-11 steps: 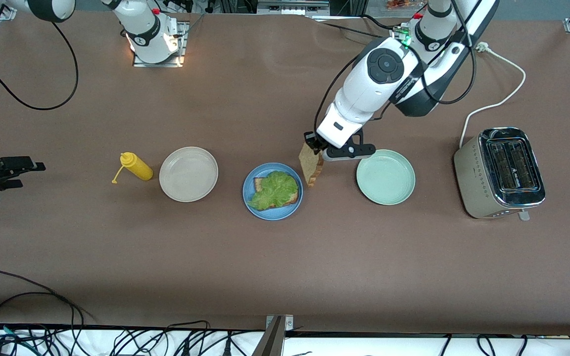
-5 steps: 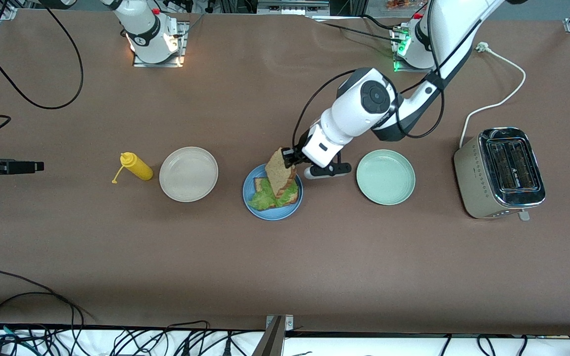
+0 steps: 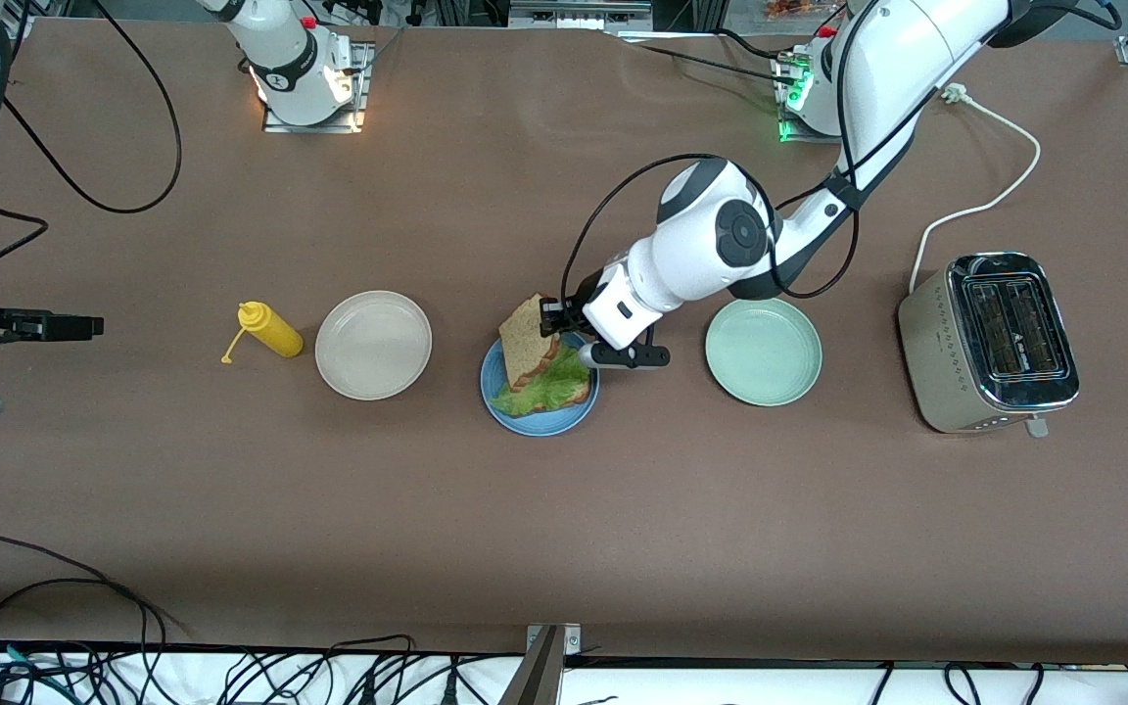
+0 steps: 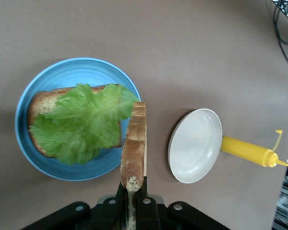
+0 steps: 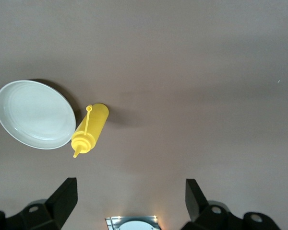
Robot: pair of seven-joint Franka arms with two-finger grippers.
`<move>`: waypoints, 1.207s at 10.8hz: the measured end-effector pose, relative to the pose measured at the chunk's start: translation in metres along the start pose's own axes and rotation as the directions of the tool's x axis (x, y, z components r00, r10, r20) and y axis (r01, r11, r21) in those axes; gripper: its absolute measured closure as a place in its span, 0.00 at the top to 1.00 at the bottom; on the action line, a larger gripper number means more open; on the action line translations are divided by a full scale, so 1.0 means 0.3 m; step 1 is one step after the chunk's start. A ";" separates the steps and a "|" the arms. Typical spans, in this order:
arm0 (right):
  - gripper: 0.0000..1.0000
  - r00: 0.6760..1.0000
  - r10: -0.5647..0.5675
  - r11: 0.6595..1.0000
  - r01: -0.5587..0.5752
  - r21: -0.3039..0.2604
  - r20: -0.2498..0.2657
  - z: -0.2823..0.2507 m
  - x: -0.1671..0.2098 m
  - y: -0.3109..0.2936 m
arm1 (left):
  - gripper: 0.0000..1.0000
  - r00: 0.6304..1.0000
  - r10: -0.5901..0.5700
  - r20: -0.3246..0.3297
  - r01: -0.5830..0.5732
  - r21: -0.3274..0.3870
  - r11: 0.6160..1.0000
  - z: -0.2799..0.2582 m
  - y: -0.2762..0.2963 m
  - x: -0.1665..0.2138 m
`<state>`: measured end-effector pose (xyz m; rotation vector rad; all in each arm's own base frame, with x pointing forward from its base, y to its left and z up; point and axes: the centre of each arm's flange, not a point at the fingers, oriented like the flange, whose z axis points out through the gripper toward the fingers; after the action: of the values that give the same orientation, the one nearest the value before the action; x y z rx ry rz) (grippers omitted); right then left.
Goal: Make sandwich in blue plate with both arms
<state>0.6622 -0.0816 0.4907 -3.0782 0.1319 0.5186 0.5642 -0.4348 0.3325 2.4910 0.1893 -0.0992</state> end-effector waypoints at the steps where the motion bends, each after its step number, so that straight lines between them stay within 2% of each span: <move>1: 1.00 0.999 0.020 1.000 -0.020 0.010 -0.040 -0.008 -0.039 0.011 | 0.09 1.000 -0.010 0.017 0.010 -0.029 1.000 -0.002 -0.012 0.013; 3: 1.00 0.992 0.060 0.998 -0.063 -0.017 -0.115 0.006 -0.127 -0.043 | 0.09 0.999 -0.038 0.032 0.041 -0.068 0.997 -0.003 -0.033 0.043; 4: 1.00 0.983 0.093 0.995 -0.097 -0.018 -0.156 0.029 -0.167 -0.099 | 0.09 0.998 -0.062 0.008 0.062 -0.094 0.994 -0.004 -0.043 0.070; 6: 1.00 0.976 0.098 0.995 -0.100 0.002 -0.192 0.055 -0.224 -0.129 | 0.09 0.994 -0.104 -0.046 0.097 -0.137 0.986 0.007 -0.072 0.113; 9: 1.00 0.962 0.098 0.995 -0.098 0.016 -0.253 -0.006 -0.274 -0.086 | 0.09 0.990 -0.128 -0.050 0.121 -0.131 0.984 0.033 -0.120 0.139; 12: 1.00 0.932 0.092 0.996 -0.089 0.026 -0.351 -0.076 -0.298 -0.097 | 0.09 0.989 -0.144 -0.015 0.142 -0.117 0.983 0.109 -0.163 0.130; 13: 1.00 0.925 0.093 0.996 -0.089 0.028 -0.369 -0.086 -0.318 -0.096 | 0.09 0.989 -0.145 -0.006 0.144 -0.114 0.983 0.129 -0.176 0.128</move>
<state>0.5834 -0.0459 0.5465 -3.1323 0.2818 -0.0705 0.5927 -0.4120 0.2659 2.3639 0.3721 -0.1273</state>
